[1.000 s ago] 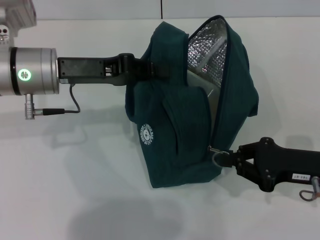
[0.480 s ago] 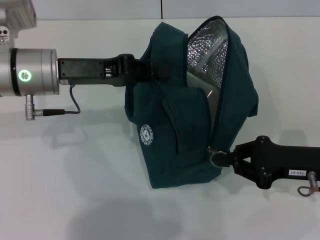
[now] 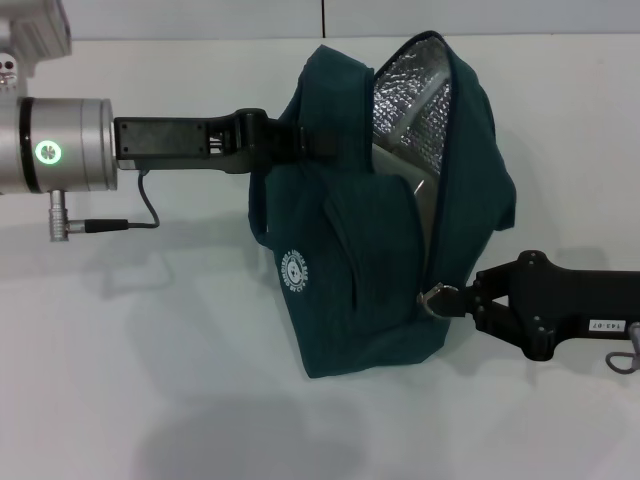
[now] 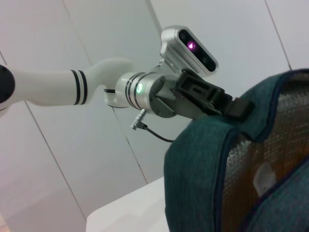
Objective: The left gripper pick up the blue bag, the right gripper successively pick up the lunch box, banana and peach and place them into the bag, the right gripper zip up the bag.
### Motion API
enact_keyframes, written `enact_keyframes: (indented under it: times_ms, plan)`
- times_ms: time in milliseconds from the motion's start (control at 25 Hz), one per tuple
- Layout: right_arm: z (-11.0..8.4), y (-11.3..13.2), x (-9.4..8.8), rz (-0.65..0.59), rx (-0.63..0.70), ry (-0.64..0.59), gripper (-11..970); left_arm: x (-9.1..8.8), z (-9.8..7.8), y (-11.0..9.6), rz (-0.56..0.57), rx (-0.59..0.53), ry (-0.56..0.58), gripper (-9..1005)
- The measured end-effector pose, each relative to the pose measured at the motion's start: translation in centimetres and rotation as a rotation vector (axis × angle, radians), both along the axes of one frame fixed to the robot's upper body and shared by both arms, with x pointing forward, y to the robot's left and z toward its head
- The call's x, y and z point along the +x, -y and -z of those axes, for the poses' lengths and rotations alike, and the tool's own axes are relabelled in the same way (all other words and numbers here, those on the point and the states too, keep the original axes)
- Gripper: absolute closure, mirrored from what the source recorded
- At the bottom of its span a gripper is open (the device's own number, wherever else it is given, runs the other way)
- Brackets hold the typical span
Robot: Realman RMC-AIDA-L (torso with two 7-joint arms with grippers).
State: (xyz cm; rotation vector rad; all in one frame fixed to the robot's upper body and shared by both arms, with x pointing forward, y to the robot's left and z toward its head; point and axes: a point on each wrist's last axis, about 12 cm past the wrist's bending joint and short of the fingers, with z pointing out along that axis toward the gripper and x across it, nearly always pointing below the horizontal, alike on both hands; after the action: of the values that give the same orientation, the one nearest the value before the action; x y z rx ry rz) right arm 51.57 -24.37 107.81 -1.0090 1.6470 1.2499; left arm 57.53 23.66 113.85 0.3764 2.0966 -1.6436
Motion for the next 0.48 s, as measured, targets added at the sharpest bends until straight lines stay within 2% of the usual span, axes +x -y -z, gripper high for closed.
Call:
enact_keyframes:
  times_ms: [280,480]
  plan:
    - [-0.86,-0.08,0.06,-0.038,0.015,0.026,933,0.05,-0.05,-0.10,-0.002,0.003,0.002,965]
    - [-0.79,-0.41,0.51,-0.078,-0.057,-0.013,932,0.13,-0.15,-0.10,-0.002,0.004,0.006,965]
